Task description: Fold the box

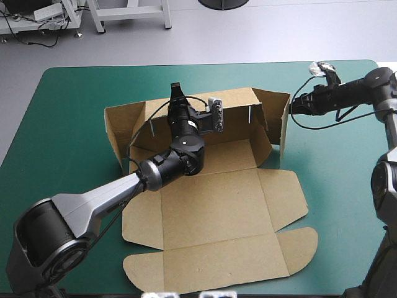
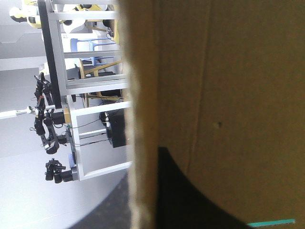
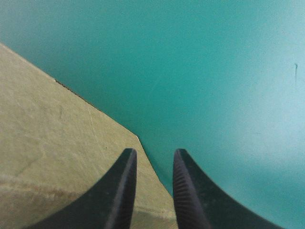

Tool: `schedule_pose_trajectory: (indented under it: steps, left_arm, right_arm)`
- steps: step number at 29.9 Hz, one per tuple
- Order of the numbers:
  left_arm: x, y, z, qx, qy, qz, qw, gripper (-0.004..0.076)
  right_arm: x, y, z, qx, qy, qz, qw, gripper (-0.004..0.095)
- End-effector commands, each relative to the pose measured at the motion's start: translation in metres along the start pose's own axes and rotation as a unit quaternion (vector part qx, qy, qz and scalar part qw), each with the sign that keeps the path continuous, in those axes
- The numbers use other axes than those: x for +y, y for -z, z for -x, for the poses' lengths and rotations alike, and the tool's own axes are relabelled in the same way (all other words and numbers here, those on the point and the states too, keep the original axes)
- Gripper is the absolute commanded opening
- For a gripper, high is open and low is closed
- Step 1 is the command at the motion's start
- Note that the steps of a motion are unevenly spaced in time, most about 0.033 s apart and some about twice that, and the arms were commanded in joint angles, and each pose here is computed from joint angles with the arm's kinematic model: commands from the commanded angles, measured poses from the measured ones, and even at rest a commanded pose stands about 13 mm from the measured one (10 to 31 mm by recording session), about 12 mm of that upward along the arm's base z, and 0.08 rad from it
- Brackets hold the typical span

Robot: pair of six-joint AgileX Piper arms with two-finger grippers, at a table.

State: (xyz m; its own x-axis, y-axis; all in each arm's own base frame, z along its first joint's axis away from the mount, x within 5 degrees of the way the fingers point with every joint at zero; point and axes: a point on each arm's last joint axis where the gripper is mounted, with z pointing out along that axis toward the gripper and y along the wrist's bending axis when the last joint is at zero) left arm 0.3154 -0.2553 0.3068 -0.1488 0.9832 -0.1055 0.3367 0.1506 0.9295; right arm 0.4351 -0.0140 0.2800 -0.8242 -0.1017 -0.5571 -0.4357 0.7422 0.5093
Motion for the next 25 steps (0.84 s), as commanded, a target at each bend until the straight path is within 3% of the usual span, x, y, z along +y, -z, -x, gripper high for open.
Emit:
schedule_pose_trajectory:
  steps: [1, 7, 25]
  left_arm:
    - [0.029, 0.013, -0.005, -0.008, 0.026, 0.049, 0.998, -0.0006]
    - [0.029, 0.013, -0.005, -0.007, 0.027, 0.049, 0.998, -0.0006]
    - [0.031, 0.013, -0.004, -0.011, 0.018, 0.060, 0.998, -0.0006]
  right_arm:
    - [0.032, 0.013, 0.011, -0.008, 0.042, 0.009, 0.999, 0.0250]
    - [0.047, 0.009, 0.010, 0.024, 0.065, -0.018, 0.997, 0.0250]
    - [0.064, 0.005, -0.042, 0.069, 0.069, 0.017, 0.995, 0.0250]
